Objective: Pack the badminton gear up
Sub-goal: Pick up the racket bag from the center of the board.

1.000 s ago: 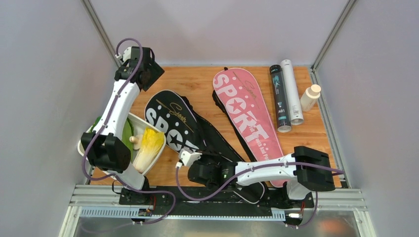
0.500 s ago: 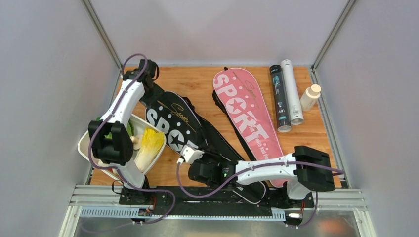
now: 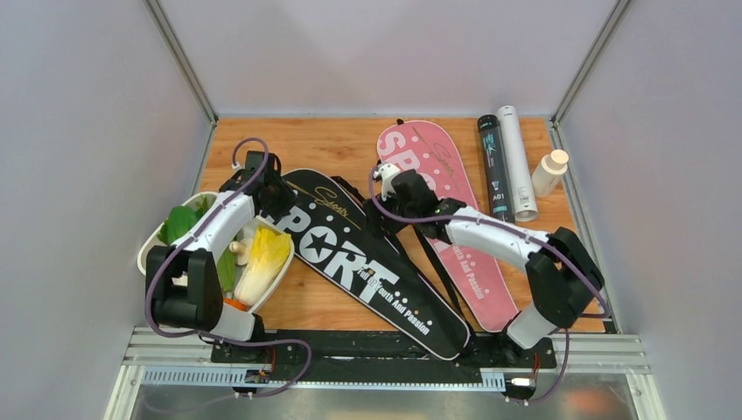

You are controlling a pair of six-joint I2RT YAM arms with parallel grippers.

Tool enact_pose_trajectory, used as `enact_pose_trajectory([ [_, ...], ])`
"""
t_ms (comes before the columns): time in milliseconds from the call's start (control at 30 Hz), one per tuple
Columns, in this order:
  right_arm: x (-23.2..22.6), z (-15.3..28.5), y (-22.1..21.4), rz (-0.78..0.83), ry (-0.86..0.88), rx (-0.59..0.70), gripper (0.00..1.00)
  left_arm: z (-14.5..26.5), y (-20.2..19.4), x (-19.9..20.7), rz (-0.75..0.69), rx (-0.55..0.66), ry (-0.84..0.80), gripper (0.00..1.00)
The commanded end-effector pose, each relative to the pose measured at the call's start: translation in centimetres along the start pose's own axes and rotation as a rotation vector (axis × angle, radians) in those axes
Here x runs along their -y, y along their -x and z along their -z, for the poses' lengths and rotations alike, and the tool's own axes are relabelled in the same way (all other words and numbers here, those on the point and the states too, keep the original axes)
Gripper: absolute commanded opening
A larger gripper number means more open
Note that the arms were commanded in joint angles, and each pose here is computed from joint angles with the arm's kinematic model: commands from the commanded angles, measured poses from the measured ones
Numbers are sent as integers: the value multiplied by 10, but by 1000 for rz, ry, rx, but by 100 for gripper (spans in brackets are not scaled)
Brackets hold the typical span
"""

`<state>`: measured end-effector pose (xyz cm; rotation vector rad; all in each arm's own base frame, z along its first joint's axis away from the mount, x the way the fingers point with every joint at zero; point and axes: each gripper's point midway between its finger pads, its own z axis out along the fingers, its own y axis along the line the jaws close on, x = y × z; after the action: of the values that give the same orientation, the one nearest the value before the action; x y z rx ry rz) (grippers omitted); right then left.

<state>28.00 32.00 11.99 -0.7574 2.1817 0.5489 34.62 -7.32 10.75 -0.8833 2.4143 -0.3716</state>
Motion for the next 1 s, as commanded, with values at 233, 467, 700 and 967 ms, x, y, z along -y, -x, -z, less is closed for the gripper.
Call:
enact_pose_trajectory([
  [233, 20, -86, 30, -205, 396, -82, 86, -44, 0, 11, -83, -51, 19, 44],
  [467, 10, -121, 6, -244, 530, -174, 84, -64, -6, 9, -83, -95, 49, 44],
  [700, -1, -122, 4, -238, 640, -184, 22, -78, -7, 9, -70, -101, 56, 44],
  [967, 18, -84, 95, -98, 462, 17, 0, -32, 45, 61, -92, -6, -21, 46],
])
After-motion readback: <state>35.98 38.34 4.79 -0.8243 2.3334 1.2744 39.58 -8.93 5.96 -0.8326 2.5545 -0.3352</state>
